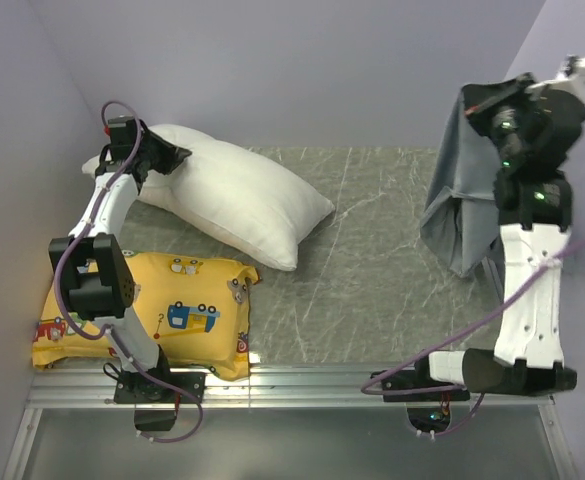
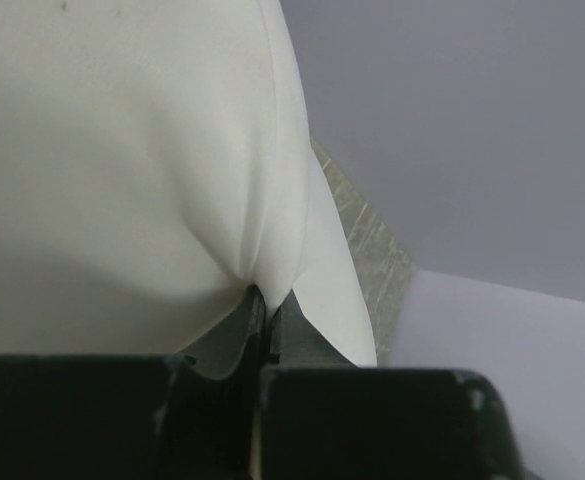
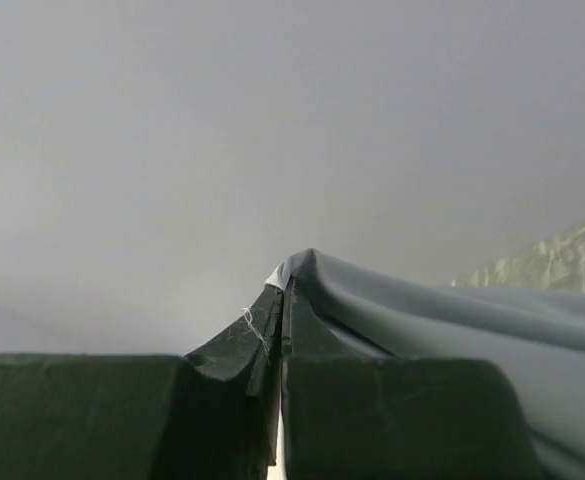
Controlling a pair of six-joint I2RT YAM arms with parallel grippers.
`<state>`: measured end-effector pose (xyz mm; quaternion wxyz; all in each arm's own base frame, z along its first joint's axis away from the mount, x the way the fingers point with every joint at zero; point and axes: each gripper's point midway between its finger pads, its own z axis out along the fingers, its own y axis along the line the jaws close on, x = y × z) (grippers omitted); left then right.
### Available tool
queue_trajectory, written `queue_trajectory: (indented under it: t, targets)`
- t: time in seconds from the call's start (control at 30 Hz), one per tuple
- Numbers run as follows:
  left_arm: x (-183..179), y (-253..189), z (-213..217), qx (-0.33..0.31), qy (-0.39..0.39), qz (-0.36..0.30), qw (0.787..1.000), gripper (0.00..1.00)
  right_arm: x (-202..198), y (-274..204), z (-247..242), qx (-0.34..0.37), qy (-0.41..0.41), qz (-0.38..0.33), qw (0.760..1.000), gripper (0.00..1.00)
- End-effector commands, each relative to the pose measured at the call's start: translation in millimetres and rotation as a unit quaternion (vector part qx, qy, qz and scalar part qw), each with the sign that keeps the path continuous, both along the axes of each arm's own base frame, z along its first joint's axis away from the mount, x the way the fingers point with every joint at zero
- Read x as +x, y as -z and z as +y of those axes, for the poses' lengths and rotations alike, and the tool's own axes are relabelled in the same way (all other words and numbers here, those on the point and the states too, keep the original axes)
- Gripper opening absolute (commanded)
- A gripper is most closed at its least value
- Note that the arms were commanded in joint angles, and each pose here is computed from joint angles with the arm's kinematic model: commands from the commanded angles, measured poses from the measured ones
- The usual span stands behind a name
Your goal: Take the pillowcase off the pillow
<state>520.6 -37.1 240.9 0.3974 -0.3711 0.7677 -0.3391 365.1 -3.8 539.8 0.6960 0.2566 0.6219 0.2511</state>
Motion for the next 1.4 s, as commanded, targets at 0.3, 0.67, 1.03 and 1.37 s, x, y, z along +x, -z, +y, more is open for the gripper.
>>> queue_trajectory:
  t: [0.3,0.67,1.03,1.37]
  targets:
    - [-6.6,-27.7,-35.3,0.004,0.062,-0.064,0.996,0.0,21.0,340.2,107.0,-0.021,-0.091,0.253,0.963,0.0]
    - [-50.8,-25.8,-62.3,0.105,0.068,-0.051,0.991,0.48,-36.6,390.3,97.5,-0.045,-0.082,0.292,0.952,0.39]
    - [-125.4,-92.0,-83.1,0.241,0.071,-0.11,0.962,0.75,-51.9,267.2,86.5,-0.093,-0.085,0.203,0.971,0.95]
    - [-191.2,-73.2,-65.8,0.26,0.08,-0.141,0.952,0.79,-65.8,236.2,73.9,-0.124,-0.069,0.161,0.977,0.97]
